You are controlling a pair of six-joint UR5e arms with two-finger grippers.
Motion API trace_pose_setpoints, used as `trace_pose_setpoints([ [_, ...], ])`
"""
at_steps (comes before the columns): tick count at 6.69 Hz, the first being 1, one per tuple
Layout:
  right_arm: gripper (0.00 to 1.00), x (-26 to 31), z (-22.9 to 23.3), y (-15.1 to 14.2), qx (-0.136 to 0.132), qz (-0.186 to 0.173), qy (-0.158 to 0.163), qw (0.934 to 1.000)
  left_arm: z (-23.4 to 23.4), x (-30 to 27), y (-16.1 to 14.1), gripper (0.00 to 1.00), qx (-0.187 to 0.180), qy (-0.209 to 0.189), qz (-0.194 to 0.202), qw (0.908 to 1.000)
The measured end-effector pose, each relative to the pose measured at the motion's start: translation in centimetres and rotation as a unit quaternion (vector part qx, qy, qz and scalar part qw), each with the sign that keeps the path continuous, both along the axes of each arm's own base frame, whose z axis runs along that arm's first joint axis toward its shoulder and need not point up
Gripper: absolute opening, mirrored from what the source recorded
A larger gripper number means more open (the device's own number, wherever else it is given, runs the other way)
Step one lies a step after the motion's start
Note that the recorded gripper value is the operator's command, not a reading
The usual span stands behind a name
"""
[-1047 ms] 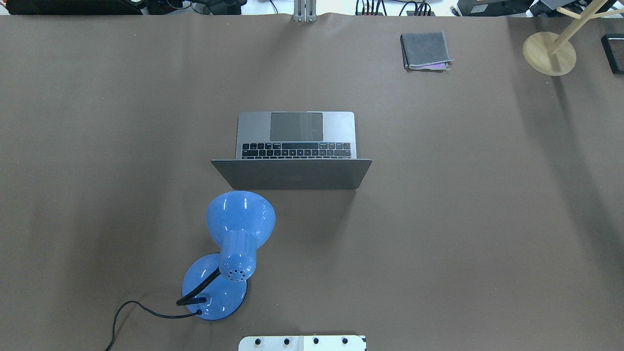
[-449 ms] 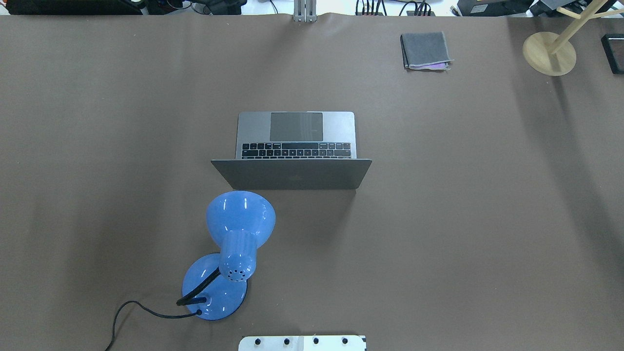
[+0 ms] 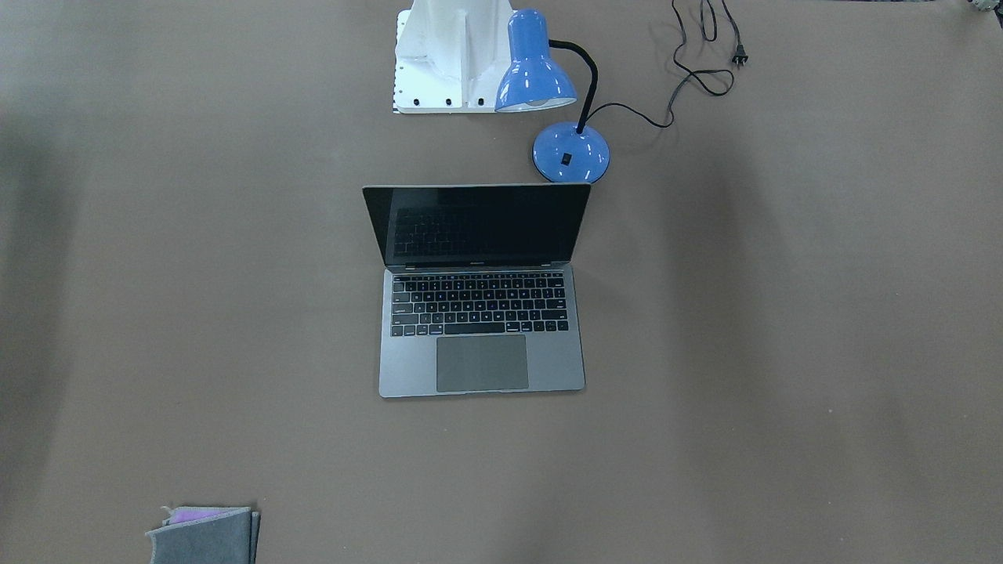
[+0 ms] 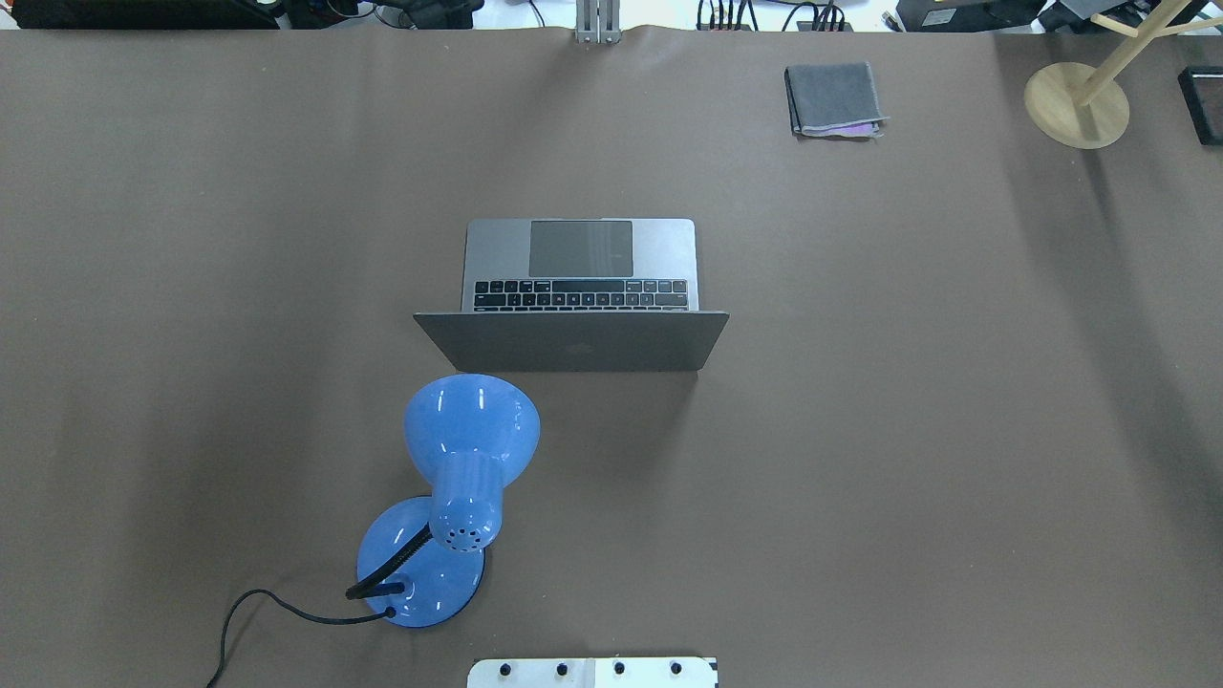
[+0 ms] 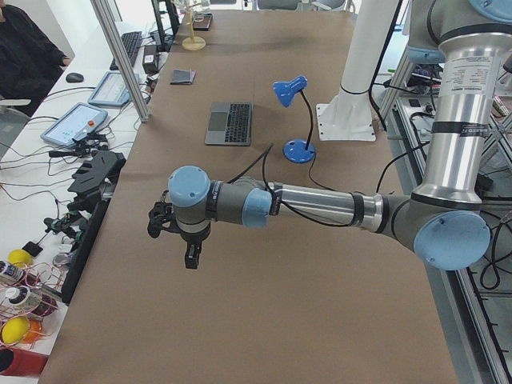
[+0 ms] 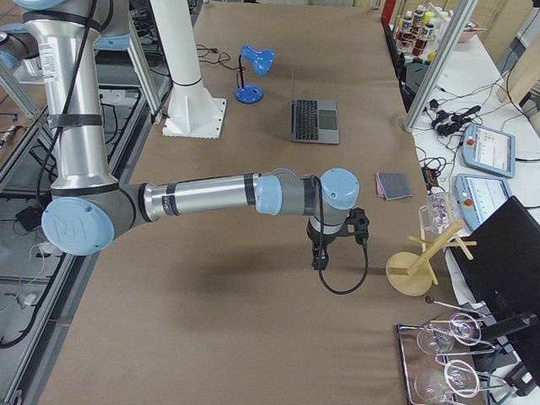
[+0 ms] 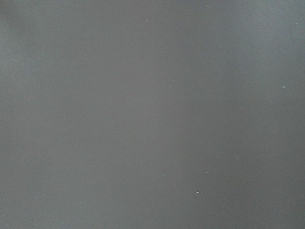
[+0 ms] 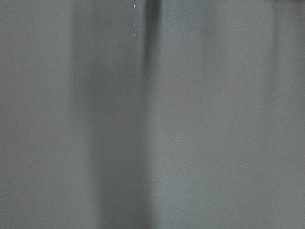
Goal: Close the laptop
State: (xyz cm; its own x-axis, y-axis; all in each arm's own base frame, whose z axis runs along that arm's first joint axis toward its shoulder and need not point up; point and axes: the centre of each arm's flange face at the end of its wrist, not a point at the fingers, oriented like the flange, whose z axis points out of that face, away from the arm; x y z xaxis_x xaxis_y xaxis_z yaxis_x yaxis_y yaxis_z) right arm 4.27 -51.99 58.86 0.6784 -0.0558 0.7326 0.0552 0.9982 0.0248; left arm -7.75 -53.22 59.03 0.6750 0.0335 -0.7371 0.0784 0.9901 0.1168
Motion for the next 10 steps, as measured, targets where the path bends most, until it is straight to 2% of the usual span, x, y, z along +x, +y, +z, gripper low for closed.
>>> trace_pose_setpoints([
  [10,1.0,-0.1,-1.1,-0.9,0.004,0.006,-0.002,1.0,-0.4,0.0,-0.2,0.99,0.008,-0.001,0.002,1.0],
])
